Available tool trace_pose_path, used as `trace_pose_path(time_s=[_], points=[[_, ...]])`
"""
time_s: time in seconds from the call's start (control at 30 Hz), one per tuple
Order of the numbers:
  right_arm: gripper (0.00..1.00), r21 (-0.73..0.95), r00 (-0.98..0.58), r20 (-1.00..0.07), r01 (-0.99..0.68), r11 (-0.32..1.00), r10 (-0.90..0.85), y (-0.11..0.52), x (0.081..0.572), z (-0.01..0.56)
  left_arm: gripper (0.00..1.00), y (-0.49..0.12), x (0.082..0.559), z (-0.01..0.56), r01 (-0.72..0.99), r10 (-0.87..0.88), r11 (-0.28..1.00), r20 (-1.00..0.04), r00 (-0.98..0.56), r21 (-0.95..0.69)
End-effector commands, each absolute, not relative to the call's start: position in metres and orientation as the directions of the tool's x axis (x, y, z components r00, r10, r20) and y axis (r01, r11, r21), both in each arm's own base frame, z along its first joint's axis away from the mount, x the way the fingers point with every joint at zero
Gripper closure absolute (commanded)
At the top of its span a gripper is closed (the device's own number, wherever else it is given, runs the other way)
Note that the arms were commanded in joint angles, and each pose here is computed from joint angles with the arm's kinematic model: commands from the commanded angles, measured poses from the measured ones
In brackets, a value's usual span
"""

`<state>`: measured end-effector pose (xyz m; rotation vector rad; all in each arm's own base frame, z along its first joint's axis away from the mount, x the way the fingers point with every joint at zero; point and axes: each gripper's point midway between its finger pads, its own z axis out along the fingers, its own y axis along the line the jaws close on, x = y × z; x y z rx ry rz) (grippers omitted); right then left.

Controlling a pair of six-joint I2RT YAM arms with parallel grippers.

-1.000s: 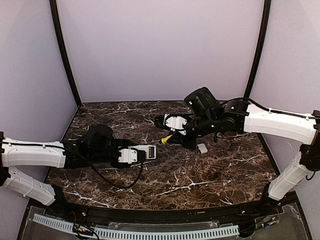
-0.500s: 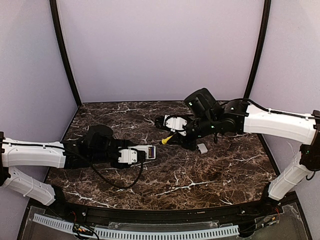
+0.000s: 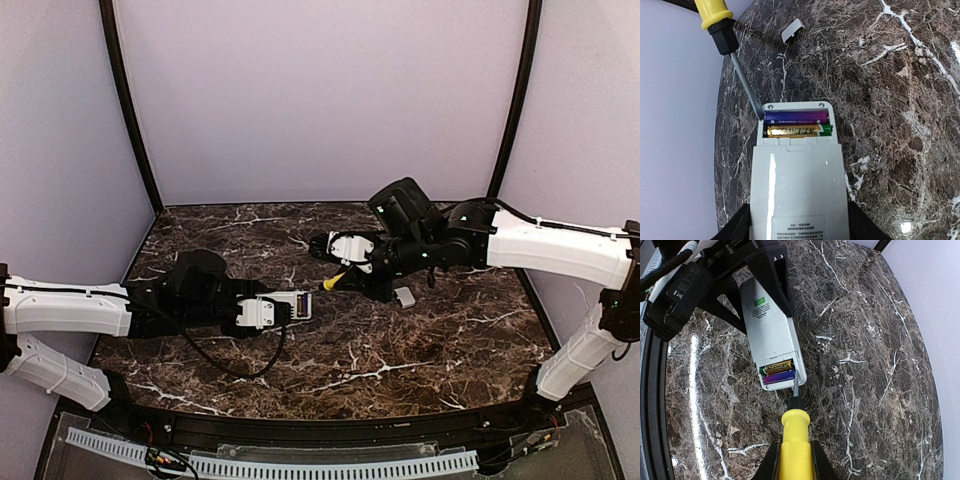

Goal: Unload the batteries from the remote control

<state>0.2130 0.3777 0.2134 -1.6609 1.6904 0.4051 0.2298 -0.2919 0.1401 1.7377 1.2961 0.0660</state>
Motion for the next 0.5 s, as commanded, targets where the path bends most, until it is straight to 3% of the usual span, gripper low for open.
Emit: trace_pose_path(time_s=[0.0, 0.47], points=[[1.00, -0.254, 0.094, -0.685, -0.960, 0.116, -0.722, 0.384, 0.211, 0.213, 1.00, -0.295, 0.227, 0.153, 0.703, 0.744, 0.013, -0.476, 0.469, 0.711], [1.00, -0.252, 0.081, -0.660, -0.960, 0.119, -0.746, 0.380, 0.211, 0.201, 1.00, -0.296, 0.227, 0.155, 0.702, 0.742, 0.020, -0.481, 0.467, 0.712]])
